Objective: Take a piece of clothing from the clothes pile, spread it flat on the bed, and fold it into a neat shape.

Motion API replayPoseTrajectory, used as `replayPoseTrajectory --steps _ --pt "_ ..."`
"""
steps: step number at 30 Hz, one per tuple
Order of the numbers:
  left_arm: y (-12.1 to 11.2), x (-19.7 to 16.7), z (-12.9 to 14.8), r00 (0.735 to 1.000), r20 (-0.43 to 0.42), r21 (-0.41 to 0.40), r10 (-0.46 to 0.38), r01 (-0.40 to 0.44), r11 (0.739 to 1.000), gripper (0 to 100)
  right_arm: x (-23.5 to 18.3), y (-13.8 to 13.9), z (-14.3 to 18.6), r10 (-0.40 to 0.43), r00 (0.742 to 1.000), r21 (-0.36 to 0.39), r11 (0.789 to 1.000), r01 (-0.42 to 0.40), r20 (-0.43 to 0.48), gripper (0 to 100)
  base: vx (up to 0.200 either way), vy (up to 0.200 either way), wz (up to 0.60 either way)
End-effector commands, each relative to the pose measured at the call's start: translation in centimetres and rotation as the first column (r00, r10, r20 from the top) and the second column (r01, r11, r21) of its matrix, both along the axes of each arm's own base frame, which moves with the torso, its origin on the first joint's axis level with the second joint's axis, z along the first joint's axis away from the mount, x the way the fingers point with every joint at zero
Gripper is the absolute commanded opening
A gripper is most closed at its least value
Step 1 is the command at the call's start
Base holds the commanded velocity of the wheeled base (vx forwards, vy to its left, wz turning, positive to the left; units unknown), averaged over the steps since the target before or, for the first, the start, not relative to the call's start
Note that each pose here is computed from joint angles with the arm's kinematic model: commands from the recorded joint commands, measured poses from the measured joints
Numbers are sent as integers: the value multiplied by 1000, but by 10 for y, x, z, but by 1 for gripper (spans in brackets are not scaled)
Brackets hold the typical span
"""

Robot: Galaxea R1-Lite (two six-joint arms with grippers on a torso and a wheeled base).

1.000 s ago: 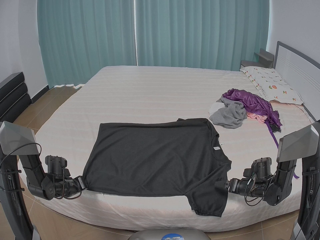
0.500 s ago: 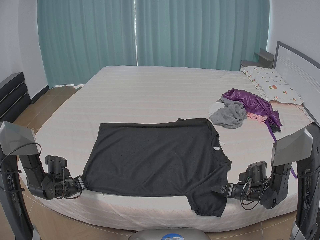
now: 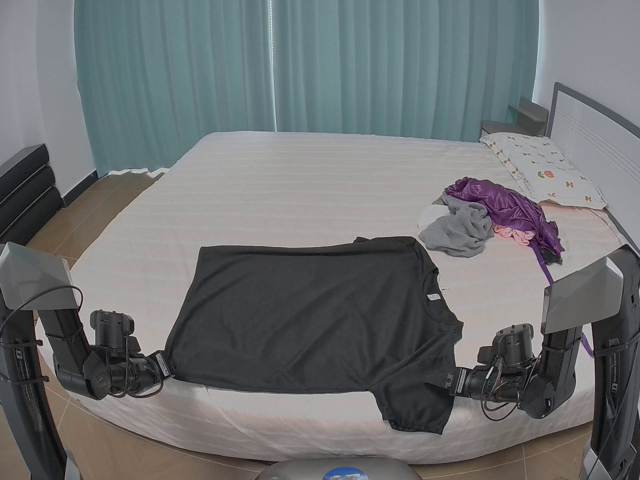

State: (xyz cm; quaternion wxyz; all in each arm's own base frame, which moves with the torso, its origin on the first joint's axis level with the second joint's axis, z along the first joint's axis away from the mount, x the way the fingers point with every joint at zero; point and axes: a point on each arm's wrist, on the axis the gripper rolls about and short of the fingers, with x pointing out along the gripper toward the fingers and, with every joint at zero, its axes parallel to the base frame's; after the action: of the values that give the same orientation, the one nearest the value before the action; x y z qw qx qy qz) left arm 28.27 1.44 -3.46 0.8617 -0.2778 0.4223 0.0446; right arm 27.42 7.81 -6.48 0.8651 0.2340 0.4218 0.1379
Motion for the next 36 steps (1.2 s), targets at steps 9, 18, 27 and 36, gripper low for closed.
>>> replayPoseTrajectory --steps 9,18,27,36 --pt "0 1 1 1000 4 -4 2 -2 1000 0 -3 -10 3 -31 1000 -3 1000 31 -7 0 0 0 0" --pt "0 0 1 1000 2 -4 4 -4 1000 0 -11 -22 18 -67 998 7 998 67 0 0 0 0 0" --pt "0 -8 13 1000 23 9 0 0 1000 0 -33 -36 35 -65 998 62 996 63 24 0 0 0 0" --pt "0 -17 21 1000 30 15 -1 1 1000 0 -59 -52 42 -49 999 132 990 46 17 0 0 0 0"
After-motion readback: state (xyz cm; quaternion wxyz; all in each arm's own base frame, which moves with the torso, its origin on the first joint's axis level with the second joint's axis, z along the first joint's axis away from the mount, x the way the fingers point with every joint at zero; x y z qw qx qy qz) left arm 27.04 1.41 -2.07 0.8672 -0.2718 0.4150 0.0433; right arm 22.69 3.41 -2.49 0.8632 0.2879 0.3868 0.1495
